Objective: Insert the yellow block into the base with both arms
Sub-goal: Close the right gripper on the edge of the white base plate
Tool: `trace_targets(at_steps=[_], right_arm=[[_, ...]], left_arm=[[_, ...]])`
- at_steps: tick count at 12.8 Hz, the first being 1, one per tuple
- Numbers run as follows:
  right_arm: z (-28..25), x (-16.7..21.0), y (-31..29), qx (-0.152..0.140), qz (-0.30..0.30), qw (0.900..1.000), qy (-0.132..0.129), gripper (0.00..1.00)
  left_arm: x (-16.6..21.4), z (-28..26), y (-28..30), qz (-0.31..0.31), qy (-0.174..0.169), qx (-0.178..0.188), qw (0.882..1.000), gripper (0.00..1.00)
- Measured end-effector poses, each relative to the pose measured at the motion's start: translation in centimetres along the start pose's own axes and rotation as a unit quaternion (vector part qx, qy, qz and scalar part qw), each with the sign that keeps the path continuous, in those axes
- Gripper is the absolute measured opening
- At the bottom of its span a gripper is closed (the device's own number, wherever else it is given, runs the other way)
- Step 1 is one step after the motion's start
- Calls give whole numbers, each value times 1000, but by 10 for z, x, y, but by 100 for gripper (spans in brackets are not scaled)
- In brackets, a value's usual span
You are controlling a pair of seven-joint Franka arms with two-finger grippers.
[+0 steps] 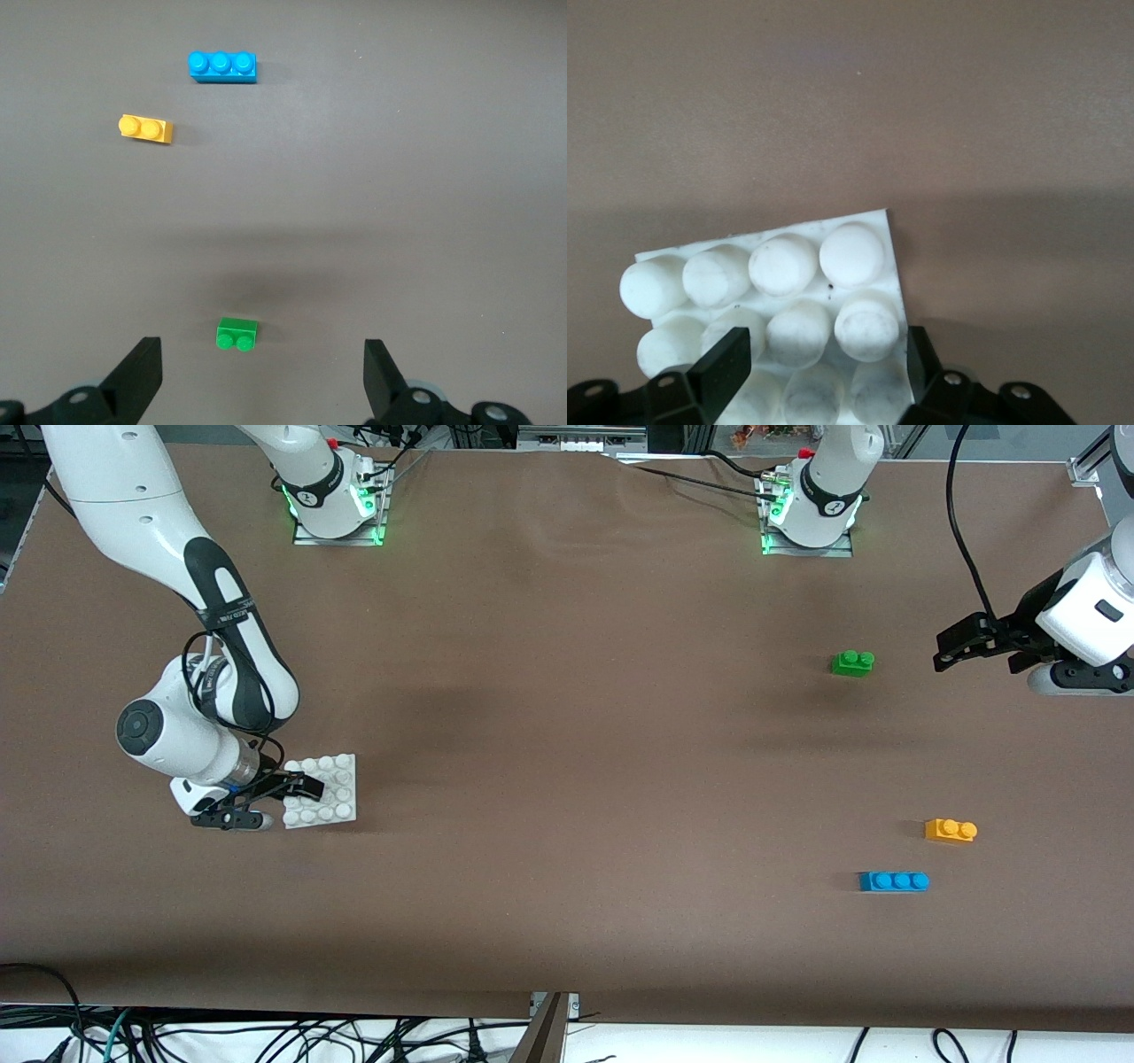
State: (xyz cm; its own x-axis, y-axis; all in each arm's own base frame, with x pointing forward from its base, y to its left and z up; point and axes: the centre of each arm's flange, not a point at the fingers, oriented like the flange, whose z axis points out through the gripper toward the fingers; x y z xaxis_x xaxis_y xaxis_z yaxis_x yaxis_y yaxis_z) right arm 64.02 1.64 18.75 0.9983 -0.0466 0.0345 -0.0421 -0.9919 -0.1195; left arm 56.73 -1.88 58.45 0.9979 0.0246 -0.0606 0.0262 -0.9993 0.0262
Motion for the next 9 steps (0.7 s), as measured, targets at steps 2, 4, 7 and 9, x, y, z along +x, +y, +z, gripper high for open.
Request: trace_targets(at_steps=[2,4,7,9], right_arm=[[0,0,-3,1,-8,1000,1,81],[0,0,-3,0,-20,1000,3,81],[-1,1,-2,0,-35,999,5,81],[-1,1,-2,0,-42,999,6,81]], left_arm=[[0,0,0,0,0,0,1000,100],[0,0,0,0,0,0,1000,100],[0,0,0,0,0,0,1000,100],[0,0,0,0,0,0,1000,100]])
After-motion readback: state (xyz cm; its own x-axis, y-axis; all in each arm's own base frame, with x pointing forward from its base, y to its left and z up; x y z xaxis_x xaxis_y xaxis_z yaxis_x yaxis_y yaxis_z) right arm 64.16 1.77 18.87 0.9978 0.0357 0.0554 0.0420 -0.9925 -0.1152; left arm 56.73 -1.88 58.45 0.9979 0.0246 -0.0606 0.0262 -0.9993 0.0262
